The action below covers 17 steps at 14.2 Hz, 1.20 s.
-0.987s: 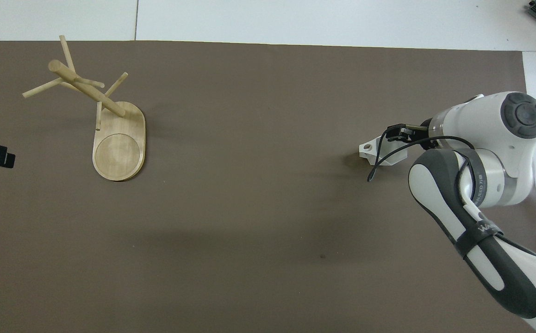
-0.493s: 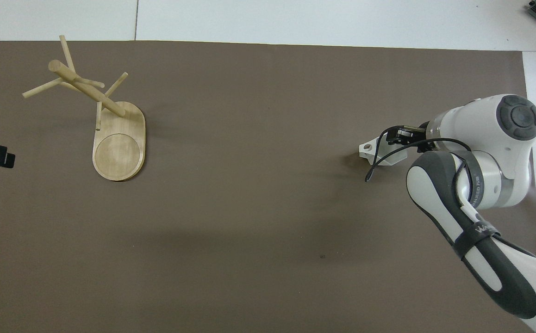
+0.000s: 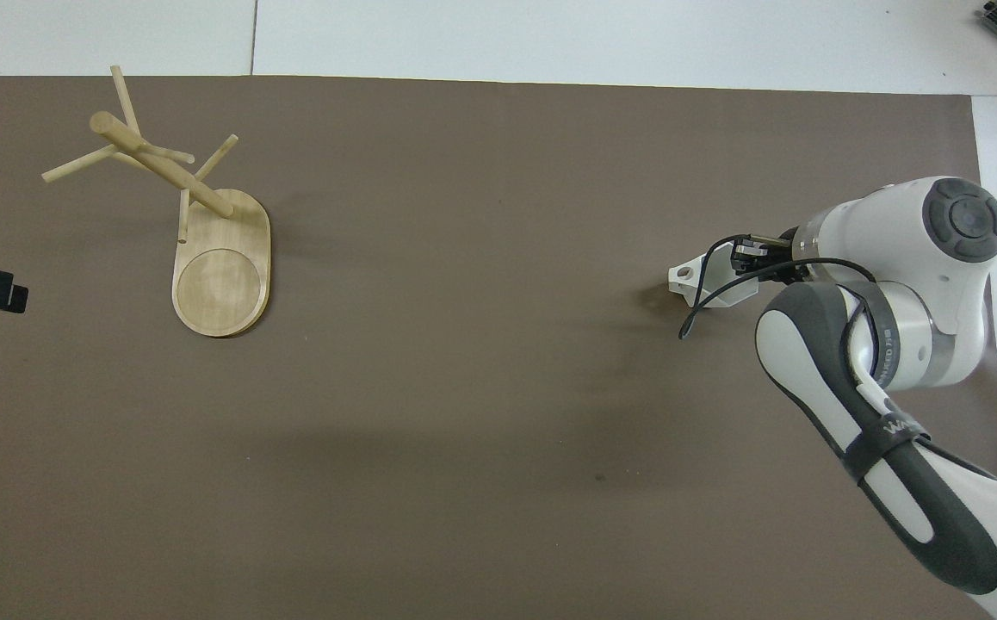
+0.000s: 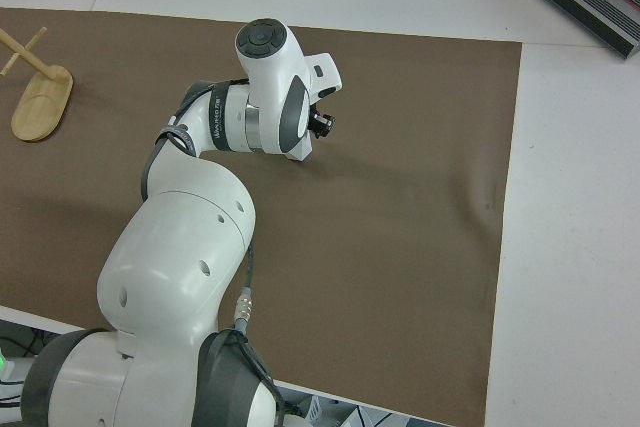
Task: Hang cup on rack
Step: 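Lift the white cup with the right gripper toward the mug tree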
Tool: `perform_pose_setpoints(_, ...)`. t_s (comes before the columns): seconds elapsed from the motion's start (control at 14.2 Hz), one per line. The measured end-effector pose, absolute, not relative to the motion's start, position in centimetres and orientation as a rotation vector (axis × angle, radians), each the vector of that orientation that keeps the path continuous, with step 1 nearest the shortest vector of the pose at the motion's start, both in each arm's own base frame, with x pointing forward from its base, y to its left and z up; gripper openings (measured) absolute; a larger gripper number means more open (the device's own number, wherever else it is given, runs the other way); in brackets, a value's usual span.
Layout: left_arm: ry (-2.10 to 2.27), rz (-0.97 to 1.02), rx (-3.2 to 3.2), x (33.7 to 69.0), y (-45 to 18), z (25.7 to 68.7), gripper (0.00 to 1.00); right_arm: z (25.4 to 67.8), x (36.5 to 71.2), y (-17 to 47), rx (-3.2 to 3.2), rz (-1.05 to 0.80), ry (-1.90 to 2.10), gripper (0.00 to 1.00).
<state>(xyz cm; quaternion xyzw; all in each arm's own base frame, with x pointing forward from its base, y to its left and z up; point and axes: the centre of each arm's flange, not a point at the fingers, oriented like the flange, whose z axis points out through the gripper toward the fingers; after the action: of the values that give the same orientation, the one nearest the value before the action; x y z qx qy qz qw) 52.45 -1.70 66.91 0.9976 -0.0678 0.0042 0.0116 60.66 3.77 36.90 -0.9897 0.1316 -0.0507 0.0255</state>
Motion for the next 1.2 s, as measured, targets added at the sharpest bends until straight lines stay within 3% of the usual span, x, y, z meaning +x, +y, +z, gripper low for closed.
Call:
perform_pose_setpoints(0.14, -0.211, 0.013, 3.111, 52.4, -1.7, 66.9, 1.0, 37.0, 60.7, 3.8, -3.059, -0.16, 0.407, 0.04)
perform_pose_setpoints(0.7, -0.211, 0.013, 3.111, 52.4, -1.7, 66.9, 1.0, 37.5, 60.7, 6.3, -3.019, -0.161, 0.38, 0.04)
perform_pose_setpoints(1.2, -0.183, 0.014, 3.113, 52.4, -0.7, 66.9, 1.0, 45.0, 60.8, 16.2, -2.768, -0.239, 0.316, 0.04)
